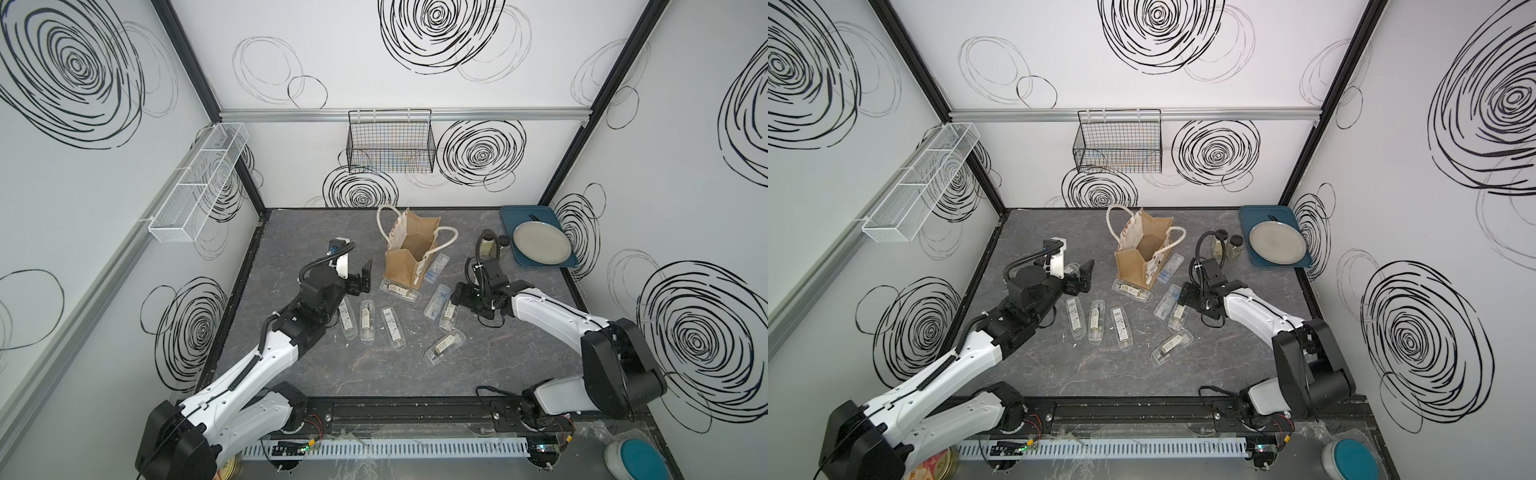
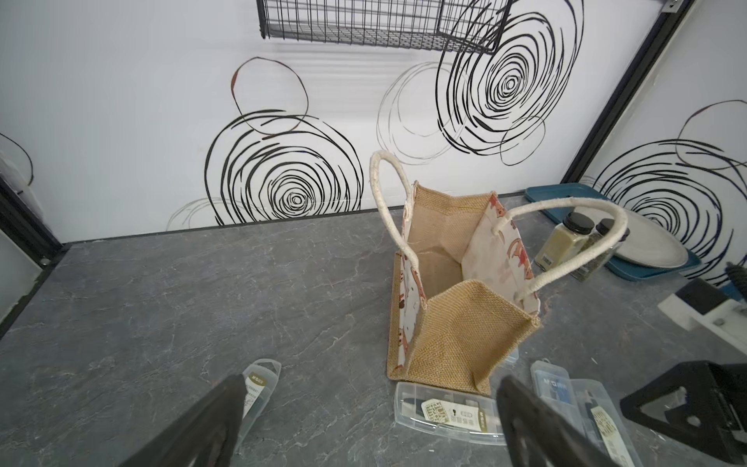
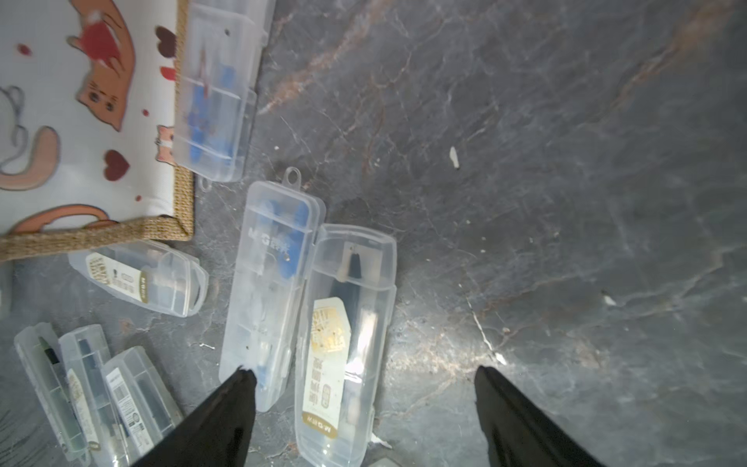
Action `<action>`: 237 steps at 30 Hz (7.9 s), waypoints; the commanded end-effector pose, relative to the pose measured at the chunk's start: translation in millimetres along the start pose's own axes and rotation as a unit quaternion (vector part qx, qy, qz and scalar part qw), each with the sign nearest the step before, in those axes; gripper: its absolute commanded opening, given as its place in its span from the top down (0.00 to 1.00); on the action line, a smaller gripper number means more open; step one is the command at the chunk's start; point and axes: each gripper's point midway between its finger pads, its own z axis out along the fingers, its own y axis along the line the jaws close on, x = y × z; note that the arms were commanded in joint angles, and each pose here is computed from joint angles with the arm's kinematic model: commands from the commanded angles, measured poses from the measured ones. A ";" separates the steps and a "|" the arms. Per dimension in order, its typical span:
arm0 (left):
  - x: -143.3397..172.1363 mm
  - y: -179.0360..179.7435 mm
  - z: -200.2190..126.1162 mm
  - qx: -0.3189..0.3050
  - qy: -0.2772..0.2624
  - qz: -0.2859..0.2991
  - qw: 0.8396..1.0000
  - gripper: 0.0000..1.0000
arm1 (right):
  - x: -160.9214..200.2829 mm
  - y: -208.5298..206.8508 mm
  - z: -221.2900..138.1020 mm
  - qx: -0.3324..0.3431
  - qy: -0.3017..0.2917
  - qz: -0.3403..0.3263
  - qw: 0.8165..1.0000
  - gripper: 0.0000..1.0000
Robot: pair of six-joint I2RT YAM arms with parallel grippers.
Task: Put the compass set into the canvas bag
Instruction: Pick up the compass set at the center of the board, then place the compass set in the canvas bag, then pick up the compass set at the center of the board.
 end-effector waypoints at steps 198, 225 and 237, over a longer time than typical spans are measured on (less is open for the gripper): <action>42.5 46.9 -35.7 -0.084 0.070 -0.132 0.985 0.01 | 0.2 50.5 0.2 0.016 0.041 0.069 0.997 0.14; 64.4 52.9 -30.7 -0.086 0.085 -0.136 0.983 0.01 | 3.8 67.0 54.8 0.030 0.111 0.097 0.989 0.13; 66.9 53.4 -28.7 -0.087 0.088 -0.138 0.983 0.01 | 10.6 68.0 69.7 0.054 0.154 0.066 0.984 0.16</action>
